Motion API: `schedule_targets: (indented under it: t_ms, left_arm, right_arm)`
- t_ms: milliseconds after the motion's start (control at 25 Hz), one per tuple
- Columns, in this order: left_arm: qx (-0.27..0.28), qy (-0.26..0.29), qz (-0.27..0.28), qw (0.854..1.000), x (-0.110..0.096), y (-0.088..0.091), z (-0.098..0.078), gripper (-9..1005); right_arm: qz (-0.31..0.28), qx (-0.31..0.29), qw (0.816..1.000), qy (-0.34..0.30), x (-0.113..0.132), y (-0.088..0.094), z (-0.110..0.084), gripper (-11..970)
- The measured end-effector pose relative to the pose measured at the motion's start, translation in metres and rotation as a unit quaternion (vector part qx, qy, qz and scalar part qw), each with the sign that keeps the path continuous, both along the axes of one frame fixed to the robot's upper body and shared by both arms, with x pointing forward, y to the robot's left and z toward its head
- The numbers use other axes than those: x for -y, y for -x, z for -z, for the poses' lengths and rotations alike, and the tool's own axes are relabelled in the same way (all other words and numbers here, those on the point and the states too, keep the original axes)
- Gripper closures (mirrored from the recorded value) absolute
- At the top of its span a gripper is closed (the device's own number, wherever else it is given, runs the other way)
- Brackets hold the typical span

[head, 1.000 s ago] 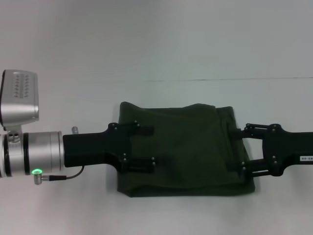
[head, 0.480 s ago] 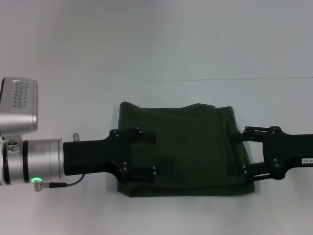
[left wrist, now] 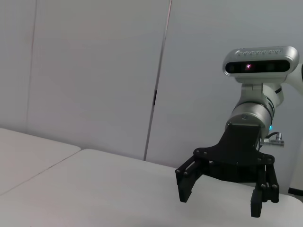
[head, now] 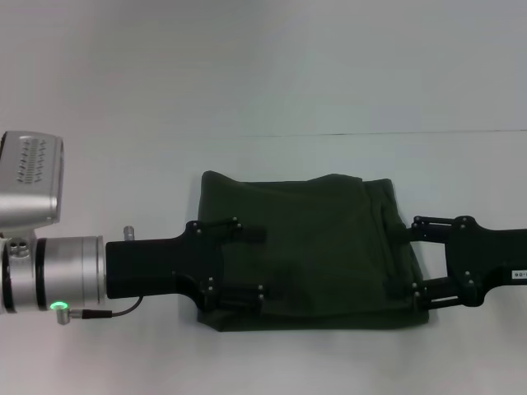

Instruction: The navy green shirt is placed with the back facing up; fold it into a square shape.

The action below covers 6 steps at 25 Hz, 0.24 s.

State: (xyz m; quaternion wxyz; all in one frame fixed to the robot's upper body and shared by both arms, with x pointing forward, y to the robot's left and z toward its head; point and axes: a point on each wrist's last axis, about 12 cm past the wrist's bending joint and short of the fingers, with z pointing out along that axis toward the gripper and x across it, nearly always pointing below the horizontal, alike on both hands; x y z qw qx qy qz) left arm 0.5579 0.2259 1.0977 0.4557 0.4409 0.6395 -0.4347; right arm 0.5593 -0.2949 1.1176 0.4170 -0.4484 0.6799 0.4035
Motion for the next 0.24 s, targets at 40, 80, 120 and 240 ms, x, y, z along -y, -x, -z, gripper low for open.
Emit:
schedule_targets:
  t_ms: [40,80,120,240]
  left_arm:
    - [0.0,0.0,0.0,1.0,0.0,0.0,-0.0002,79]
    - [0.0,0.0,0.001,1.0,0.0,0.0001,-0.0002,79]
    - [0.0,0.0,0.001,1.0,0.0,0.0001,-0.0003,79]
    - [0.0,-0.001,0.003,1.0,0.0003,0.0002,-0.0001,79]
  right_arm:
    - [0.0,-0.001,1.0,0.0,0.0002,0.0002,0.0002,29]
    - [0.0,-0.001,1.0,0.0,0.0003,0.0004,0.0004,29]
    - [0.001,-0.001,1.0,0.0,0.0004,0.0006,0.0006,29]
    - [0.001,-0.002,1.0,0.0,0.0009,0.0009,0.0009,29]
